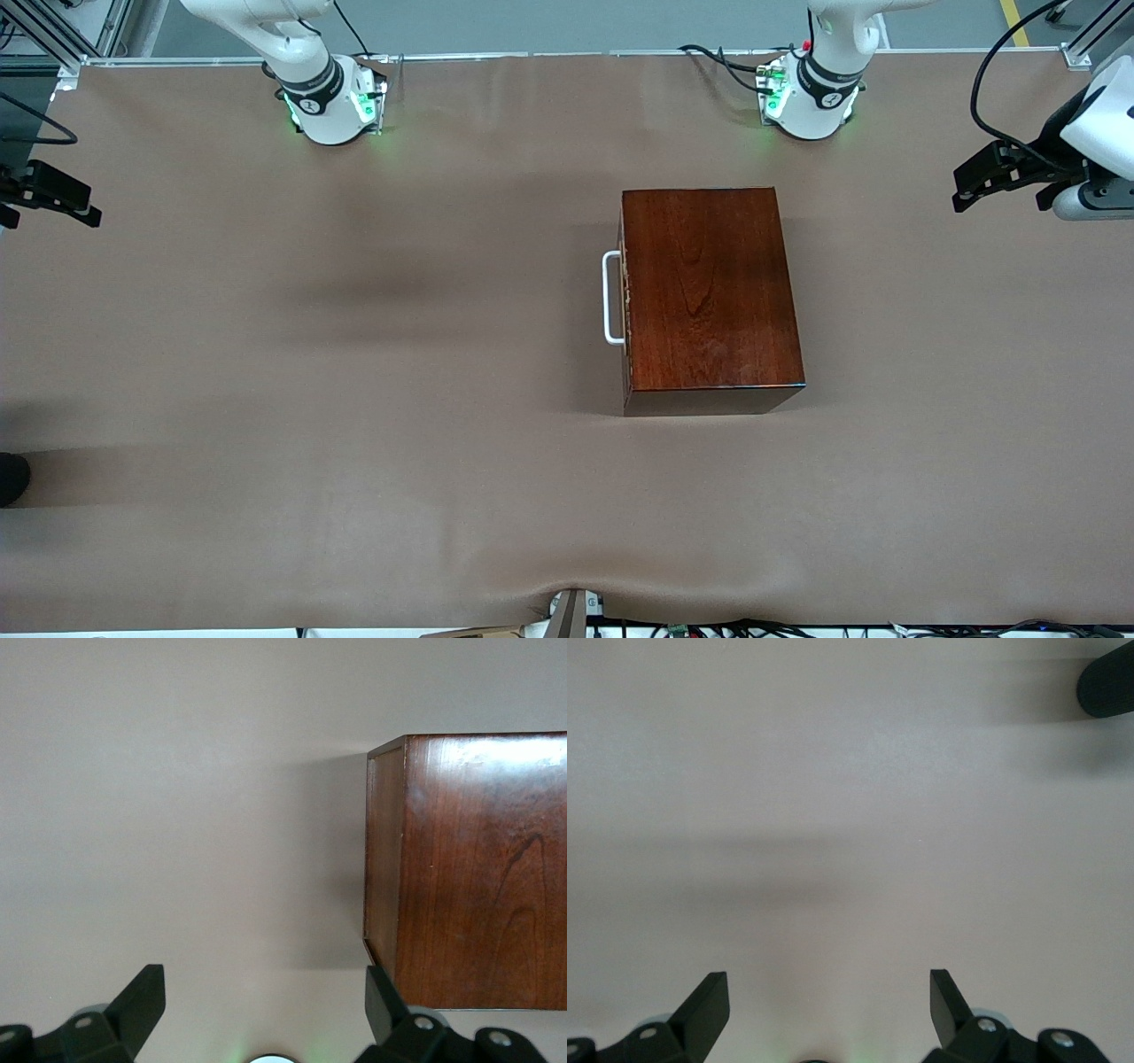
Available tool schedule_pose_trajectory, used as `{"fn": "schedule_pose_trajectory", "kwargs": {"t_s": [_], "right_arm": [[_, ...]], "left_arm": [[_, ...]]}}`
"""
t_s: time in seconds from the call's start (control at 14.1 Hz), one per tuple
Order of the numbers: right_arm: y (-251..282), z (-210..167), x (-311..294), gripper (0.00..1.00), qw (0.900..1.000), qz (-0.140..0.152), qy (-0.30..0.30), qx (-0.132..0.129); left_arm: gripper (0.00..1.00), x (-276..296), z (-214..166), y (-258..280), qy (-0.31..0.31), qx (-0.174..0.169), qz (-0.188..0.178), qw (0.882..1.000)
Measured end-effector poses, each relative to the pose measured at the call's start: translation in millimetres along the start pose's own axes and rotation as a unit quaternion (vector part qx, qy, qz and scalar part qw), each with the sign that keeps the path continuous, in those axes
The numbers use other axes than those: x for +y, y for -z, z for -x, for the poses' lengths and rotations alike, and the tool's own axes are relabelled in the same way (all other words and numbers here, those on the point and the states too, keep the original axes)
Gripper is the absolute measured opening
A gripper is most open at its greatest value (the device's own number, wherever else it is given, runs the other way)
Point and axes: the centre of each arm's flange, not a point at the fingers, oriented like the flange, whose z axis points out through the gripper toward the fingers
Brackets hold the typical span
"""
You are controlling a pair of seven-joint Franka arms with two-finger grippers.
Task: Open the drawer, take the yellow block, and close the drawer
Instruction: 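Reach the left gripper to the white drawer handle of the box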
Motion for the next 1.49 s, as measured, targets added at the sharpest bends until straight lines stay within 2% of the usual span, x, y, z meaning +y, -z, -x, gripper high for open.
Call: {"fn": "schedule_pose_trajectory", "kwargs": {"t_s": [0.78, 1.06, 1.49], "right_arm": [[-0.1, 0.0, 0.0, 1.00, 1.000, 0.000, 0.000, 0.000], [-0.4, 0.0, -0.1, 1.00, 1.000, 0.000, 0.000, 0.000], [-0.9, 0.0, 0.0, 1.00, 1.000, 0.000, 0.000, -0.001]], "left_arm": [[1.00, 18.0, -2.1, 0.5, -0.017, 0.001, 0.000, 1.000], [1.00, 93.8, -10.5, -13.4, -0.024, -0.008, -0.001, 1.000], [1.00, 258.9, -3.3, -55.9, -0.010, -0.020, -0.024, 0.999]]}}
